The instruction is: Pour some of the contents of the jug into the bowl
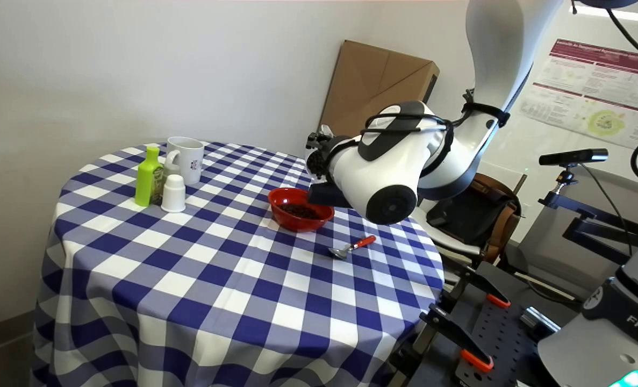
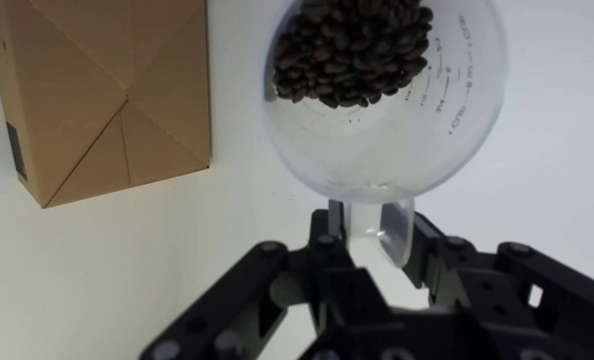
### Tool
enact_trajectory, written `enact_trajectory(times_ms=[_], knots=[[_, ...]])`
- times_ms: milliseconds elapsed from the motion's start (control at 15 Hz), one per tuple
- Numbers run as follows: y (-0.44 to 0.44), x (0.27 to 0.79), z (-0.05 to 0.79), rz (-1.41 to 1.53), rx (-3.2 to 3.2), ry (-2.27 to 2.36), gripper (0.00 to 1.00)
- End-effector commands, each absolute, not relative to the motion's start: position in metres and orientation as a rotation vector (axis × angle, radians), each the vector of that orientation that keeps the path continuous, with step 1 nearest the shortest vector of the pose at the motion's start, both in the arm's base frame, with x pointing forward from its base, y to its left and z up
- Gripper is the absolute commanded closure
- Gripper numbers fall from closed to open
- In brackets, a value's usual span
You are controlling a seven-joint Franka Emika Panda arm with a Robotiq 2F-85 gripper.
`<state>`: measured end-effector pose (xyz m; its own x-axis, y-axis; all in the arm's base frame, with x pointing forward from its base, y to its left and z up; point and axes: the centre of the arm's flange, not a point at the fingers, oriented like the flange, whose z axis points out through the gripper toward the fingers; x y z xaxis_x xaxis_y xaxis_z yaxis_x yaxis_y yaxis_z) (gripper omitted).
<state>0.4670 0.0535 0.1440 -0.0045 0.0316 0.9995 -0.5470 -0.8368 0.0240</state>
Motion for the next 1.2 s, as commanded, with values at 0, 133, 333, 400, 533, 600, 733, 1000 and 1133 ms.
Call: enact_trajectory(times_ms=[0,133,333,400,533,600,733,1000,1133], knots=[[0.056,0.461,0.142,1.967,1.84,-0.541,0.93],[0.061,0.462,0.145,1.984,1.837,-0.534,0.93],[0.065,0.462,0.147,2.002,1.826,-0.518,0.93],[0.066,0.462,0.147,2.007,1.82,-0.513,0.93],[0.067,0.462,0.149,2.02,1.803,-0.502,0.93],[0.068,0.462,0.149,2.027,1.793,-0.496,0.93],[0.07,0.461,0.151,2.039,1.777,-0.486,0.93],[0.074,0.459,0.151,2.059,1.749,-0.459,0.93],[0.075,0.457,0.151,2.067,1.738,-0.443,0.93]])
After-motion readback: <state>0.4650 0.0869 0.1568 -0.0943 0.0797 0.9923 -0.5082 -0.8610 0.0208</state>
